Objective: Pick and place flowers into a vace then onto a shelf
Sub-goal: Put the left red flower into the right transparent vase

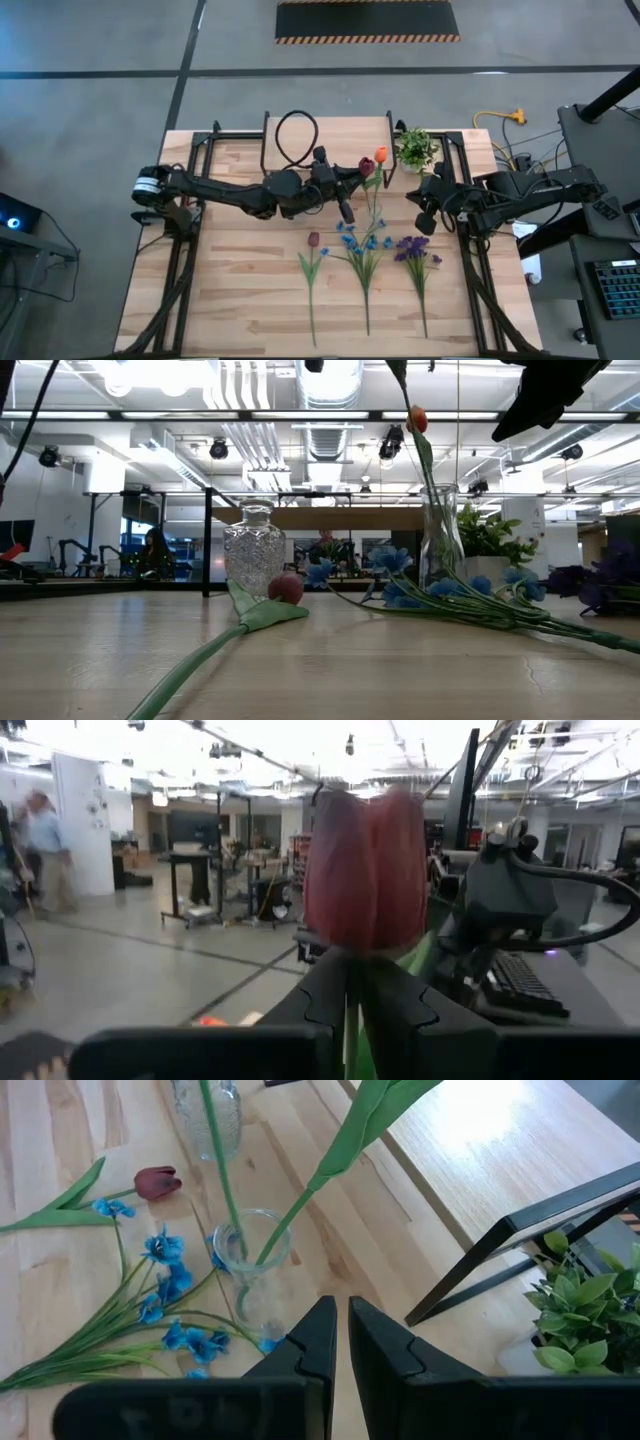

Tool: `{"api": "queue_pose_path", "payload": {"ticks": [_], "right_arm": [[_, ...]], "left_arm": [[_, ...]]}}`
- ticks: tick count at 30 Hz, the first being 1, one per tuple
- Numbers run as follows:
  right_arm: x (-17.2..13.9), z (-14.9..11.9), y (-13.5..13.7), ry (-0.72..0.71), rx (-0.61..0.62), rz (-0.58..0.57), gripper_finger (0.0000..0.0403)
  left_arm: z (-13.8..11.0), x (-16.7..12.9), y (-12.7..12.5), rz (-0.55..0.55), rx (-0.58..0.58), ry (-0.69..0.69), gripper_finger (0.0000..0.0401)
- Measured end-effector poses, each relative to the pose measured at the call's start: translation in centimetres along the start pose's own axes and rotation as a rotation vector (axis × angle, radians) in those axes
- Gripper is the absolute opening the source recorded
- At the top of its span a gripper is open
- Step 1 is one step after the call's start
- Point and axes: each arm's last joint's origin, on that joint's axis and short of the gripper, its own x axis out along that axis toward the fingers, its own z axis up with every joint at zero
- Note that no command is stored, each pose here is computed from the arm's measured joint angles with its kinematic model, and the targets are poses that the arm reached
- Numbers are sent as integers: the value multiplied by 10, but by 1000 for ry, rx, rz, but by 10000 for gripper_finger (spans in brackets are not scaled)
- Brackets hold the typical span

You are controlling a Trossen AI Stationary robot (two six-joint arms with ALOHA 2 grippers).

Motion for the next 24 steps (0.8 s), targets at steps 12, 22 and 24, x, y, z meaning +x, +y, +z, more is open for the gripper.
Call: {"api": "queue_pose_path", "payload": {"ticks": [12, 22, 24], "right_arm": [[0, 0, 0, 0, 4, 0, 22], [0, 0, 0, -1, 8, 0, 22], [0, 0, 0, -1, 8, 0, 22]], "left_arm": [[-6, 2, 2, 6, -12, 25, 83], [-17, 6, 1, 8, -3, 48, 107], [-21, 7, 0, -5, -2, 55, 108]]}}
